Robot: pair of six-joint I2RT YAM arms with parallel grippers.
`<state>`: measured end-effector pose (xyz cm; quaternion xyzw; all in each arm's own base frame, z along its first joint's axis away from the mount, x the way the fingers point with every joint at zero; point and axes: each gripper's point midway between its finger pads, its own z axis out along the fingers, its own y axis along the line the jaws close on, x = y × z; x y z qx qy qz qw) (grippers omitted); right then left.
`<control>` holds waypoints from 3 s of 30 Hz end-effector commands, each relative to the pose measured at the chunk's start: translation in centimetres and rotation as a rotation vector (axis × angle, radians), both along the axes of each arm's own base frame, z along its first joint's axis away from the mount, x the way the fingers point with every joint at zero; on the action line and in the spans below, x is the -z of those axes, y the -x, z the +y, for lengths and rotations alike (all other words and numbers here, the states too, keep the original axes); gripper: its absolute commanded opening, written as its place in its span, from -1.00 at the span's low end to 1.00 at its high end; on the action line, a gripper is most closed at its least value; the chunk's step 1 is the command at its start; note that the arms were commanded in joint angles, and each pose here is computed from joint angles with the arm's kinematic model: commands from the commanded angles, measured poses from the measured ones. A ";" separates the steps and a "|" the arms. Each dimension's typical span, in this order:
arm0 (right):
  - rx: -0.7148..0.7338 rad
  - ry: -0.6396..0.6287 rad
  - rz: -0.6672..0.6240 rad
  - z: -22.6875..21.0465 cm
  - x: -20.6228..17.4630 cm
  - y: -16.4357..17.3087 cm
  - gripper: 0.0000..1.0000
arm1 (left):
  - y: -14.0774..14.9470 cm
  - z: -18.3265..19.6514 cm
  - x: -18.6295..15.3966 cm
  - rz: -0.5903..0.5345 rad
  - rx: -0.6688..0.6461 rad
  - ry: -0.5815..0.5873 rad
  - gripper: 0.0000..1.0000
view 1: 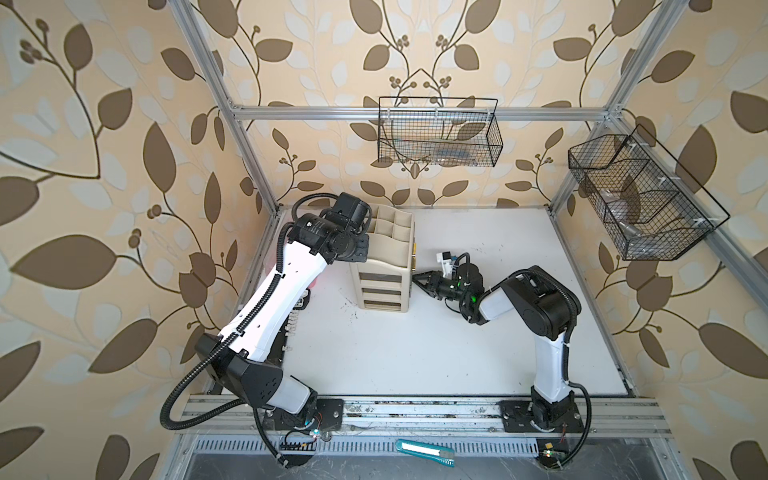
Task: Take the mice out of the drawer
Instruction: Open the drawer in the storage box.
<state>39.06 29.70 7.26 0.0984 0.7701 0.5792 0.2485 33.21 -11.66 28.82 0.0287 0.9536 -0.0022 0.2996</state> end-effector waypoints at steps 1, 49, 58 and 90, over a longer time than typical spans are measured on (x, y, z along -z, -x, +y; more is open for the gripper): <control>-0.008 -0.030 0.000 0.3 -0.1 -0.5 -0.47 | 0.5 1.1 0.6 0.026 -0.024 -0.035 -1.00; 0.133 0.034 0.022 -9.5 0.3 1.1 -0.81 | 0.2 2.7 0.2 0.005 -0.118 -0.085 -1.00; 0.169 0.073 0.045 -12.4 0.4 0.7 -0.81 | 0.2 2.5 0.4 0.021 -0.107 -0.081 -1.00; 0.479 0.499 0.378 -9.6 -9.8 1.9 0.19 | 5.1 1.5 -6.7 -0.271 0.018 0.207 0.70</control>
